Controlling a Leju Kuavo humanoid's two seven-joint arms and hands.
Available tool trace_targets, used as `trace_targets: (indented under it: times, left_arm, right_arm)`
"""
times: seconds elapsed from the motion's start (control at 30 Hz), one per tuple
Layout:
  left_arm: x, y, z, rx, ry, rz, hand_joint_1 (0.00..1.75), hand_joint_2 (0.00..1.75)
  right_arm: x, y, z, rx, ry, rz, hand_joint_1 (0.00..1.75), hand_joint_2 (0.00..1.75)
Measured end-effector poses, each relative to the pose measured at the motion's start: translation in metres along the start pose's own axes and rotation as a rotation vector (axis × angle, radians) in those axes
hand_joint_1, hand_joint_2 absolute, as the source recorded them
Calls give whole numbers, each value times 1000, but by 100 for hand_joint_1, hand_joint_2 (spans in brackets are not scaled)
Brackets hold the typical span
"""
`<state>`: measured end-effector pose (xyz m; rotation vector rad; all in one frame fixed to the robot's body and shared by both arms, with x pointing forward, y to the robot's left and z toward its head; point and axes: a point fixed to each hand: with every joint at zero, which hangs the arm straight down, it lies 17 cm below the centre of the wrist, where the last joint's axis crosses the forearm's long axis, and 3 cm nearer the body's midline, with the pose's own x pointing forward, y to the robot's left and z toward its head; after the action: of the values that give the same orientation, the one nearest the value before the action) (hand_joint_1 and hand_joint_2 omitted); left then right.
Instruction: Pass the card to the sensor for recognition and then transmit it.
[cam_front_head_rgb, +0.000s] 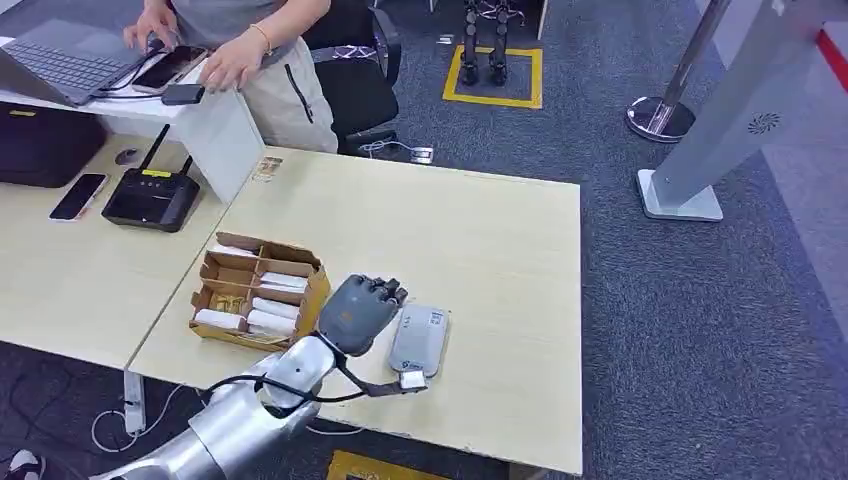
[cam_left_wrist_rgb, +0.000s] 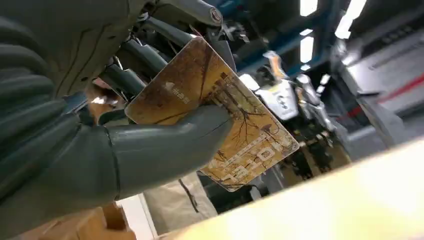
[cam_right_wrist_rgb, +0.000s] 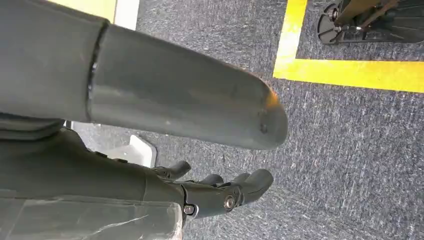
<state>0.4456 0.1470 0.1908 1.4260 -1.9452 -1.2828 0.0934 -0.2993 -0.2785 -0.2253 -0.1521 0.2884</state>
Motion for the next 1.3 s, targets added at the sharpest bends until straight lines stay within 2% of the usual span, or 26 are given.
trace_targets:
  times: [0.2, 0.37, 0.67, 0.97, 1.3]
  left_arm:
    - [-83, 44, -6, 157, 252, 346, 175, 175]
    - [-149, 43, 8, 209, 416, 711, 175, 175]
    - [-241, 36, 41, 318, 628, 992, 175, 175]
    - [-285, 25, 67, 362, 746, 1001, 175, 175]
    - [-295, 18, 76, 362, 784, 997, 175, 175]
  right_arm:
    - [0, 3, 0, 1, -3, -5, 0, 0]
    - [-4, 3, 1, -8, 7, 26, 0, 0]
    - [-2, 3, 1, -12, 8, 32, 0, 0]
    - [-2, 7, 2, -7, 10, 40, 0, 0]
    - [-2, 11, 2, -2, 9, 43, 0, 0]
